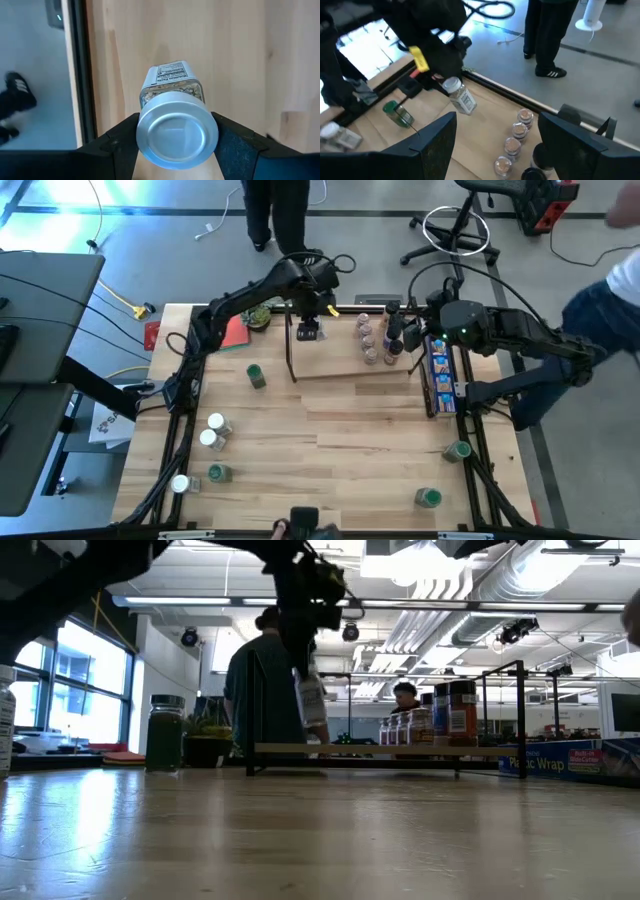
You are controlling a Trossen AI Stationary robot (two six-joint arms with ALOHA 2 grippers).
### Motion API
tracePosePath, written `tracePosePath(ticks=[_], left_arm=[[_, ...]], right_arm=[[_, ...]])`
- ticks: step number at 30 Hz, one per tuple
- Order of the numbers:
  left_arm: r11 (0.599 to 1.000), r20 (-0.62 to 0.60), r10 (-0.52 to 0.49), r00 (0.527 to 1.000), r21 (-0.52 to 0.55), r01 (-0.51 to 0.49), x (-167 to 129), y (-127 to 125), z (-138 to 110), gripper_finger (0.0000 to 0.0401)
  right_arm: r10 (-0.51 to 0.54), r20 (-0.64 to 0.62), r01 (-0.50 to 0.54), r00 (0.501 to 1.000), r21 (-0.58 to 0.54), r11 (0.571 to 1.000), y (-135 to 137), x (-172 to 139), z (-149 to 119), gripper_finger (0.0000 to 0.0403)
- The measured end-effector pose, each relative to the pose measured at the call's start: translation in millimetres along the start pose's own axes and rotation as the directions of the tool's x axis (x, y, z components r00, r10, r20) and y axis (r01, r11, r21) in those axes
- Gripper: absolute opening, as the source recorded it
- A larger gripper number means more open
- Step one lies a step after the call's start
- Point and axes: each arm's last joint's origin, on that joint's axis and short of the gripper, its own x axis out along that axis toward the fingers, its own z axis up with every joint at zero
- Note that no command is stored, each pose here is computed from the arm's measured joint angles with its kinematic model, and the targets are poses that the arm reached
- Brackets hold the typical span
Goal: Shelf spices
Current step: Put the white seasoning bottle on the shelf
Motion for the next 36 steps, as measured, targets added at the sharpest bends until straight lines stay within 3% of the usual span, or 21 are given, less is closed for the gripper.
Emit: tracePosePath(ticks=[6, 10, 21, 28, 36], left_arm=[[0.999, -0.044, -0.014, 0.999, -0.042, 0.013, 21, 16, -5, 0.0212], [0.999, -0.07, 0.002, 0.998, -0.047, -0.006, 24, 23, -10, 0.0213], [0.993, -0.107, 0.054, 0.993, 0.112, -0.042, 24, 23, -10, 0.0213], [0.995, -0.135, 0.006, 0.991, 0.103, 0.008, 24, 12, -9, 0.0213], [0.997, -0.131, 0.026, 0.991, 0.078, -0.015, 24, 11, -7, 0.0214]], right_arm=[[-0.005, -0.004, 0.005, 1.0, 0.062, 0.998, 0, 1, 0, 0.0275], [-0.01, -0.011, 0.01, 1.0, 0.028, 1.0, 2, 4, -1, 0.0275], [-0.026, -0.009, 0.025, 1.0, -0.062, 0.998, 3, 6, -1, 0.0275], [-0.026, -0.01, 0.024, 1.0, -0.123, 0.992, 3, 7, -1, 0.0275], [0.014, -0.036, -0.021, 0.999, -0.205, 0.979, 4, 6, -2, 0.0275]])
